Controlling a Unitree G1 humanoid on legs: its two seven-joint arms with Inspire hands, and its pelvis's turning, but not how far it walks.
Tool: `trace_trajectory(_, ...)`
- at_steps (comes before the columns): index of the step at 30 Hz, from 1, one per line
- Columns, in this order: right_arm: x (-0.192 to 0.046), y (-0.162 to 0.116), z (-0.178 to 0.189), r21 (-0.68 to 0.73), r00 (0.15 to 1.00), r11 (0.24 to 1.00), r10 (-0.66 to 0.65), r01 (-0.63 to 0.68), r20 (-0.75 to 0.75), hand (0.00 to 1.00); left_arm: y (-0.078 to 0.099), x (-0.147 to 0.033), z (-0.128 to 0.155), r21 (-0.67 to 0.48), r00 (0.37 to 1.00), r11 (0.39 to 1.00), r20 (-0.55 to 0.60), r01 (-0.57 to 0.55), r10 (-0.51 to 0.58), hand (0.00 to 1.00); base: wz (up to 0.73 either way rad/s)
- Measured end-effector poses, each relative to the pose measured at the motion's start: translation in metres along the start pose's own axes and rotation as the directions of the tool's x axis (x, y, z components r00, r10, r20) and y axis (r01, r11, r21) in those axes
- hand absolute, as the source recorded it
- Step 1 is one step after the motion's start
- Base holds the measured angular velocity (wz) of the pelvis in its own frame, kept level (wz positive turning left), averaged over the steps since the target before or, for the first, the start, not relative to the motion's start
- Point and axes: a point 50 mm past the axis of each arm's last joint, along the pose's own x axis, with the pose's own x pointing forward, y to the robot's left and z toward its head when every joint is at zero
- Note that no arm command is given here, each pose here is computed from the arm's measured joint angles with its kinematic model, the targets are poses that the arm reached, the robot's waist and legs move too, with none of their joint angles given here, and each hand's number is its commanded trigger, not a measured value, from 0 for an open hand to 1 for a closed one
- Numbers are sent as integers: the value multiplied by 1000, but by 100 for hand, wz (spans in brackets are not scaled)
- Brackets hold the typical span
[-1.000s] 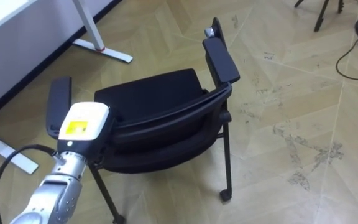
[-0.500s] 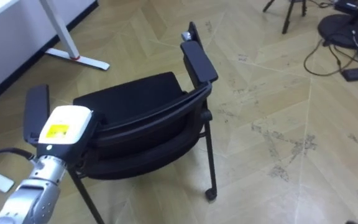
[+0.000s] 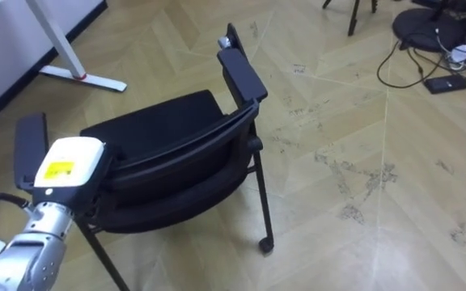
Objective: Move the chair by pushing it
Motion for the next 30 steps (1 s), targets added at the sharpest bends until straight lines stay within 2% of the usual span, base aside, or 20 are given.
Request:
trace_trajectory(5, 9, 42, 25, -28, 976, 984, 180, -178, 123, 0, 4, 7, 4, 2, 1000, 1000, 13, 11, -11, 100, -1)
trace_trajectory(8, 4, 59, 31, -97, 943, 955, 294, -281, 157, 0, 5, 9, 10, 3, 1000, 1000, 30, 2, -2, 100, -3)
trace_trajectory(12, -5, 81, 34, -112, 896, 911, 412, -398, 167, 0, 6, 11, 18, 13, 998, 1000, 56, -6, 5, 100, -5)
trace_trajectory(15, -18, 104, 35, -129, 822, 838, 546, -531, 163, 0, 9, 15, 24, 13, 997, 1000, 78, -12, 11, 100, 8)
trace_trajectory(17, -29, 120, 35, -202, 749, 764, 643, -612, 162, 0, 11, 19, 29, 16, 995, 1000, 100, -10, 9, 100, 12)
trace_trajectory(21, -45, 136, 32, -277, 634, 645, 760, -712, 139, 0, 9, 22, 38, 12, 991, 1000, 133, -4, 2, 100, 6)
trace_trajectory(24, -49, 141, 32, -297, 592, 600, 796, -743, 126, 0, 10, 22, 42, 12, 989, 1000, 149, 0, -2, 100, 4)
trace_trajectory(30, -52, 162, 46, -439, 470, 483, 870, -758, 147, 0, 9, 22, 49, 22, 984, 1000, 178, 3, -7, 100, 0)
